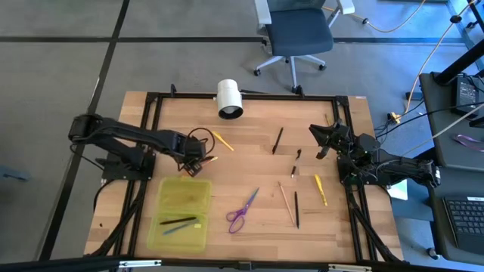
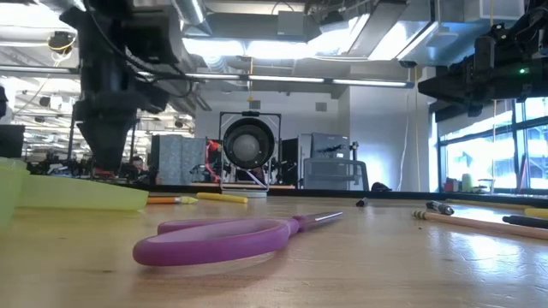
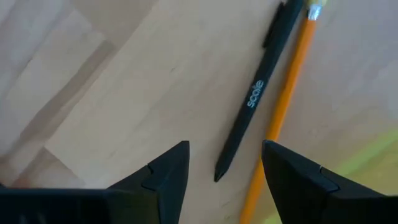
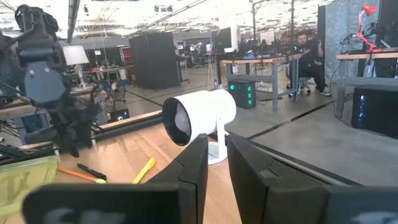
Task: Pick & place school supplies into a supply box
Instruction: Put the black pen into the yellow supply box
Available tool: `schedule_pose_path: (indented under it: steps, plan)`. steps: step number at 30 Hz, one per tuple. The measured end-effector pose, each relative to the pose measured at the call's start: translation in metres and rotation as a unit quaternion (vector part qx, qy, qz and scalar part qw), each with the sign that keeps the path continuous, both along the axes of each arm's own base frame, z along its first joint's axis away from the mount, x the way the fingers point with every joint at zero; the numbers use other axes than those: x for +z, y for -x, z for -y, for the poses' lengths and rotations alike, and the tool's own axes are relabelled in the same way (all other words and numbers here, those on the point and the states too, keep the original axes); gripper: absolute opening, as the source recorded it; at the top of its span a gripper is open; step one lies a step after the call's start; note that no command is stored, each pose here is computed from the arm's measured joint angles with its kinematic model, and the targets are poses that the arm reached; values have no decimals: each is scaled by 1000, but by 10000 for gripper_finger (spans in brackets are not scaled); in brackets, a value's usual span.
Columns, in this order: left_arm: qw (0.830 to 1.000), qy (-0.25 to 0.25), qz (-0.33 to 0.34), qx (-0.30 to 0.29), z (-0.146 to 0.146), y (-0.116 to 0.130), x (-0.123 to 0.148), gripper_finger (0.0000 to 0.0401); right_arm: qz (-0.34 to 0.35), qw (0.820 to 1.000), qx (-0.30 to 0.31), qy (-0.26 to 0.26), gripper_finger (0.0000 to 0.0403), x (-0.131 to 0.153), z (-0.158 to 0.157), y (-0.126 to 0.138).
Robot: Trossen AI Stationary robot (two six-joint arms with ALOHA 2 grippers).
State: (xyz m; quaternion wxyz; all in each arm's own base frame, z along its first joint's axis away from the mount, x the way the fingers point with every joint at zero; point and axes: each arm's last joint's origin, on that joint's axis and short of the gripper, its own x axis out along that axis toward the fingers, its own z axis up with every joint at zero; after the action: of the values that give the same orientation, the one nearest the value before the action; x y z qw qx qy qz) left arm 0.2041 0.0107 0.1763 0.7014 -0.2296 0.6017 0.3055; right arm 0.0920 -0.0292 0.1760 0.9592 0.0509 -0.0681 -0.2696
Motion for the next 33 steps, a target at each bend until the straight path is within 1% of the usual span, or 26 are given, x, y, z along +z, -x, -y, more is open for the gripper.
schedule_pose_path:
  steps: [5, 11, 18, 23, 27, 33]
  plan:
    - [999, 9, -40, 4, -2, -5, -14, 191, 0, 1000, 0, 0, 67, 0, 0, 0]
    - [997, 16, -72, 4, -2, -8, -27, 187, -1, 1000, 0, 0, 67, 0, 0, 0]
    - [995, 35, -90, -6, -1, -11, -36, 184, -1, 1000, 0, 0, 67, 0, 0, 0]
    - [994, 48, -94, -24, -1, -13, -39, 181, -1, 1000, 0, 0, 67, 0, 0, 0]
    - [994, 51, -92, -26, -1, -14, -40, 159, -1, 1000, 0, 0, 67, 0, 0, 0]
    - [994, 54, -89, -40, 0, -15, -40, 91, -1, 1000, 0, 0, 67, 0, 0, 0]
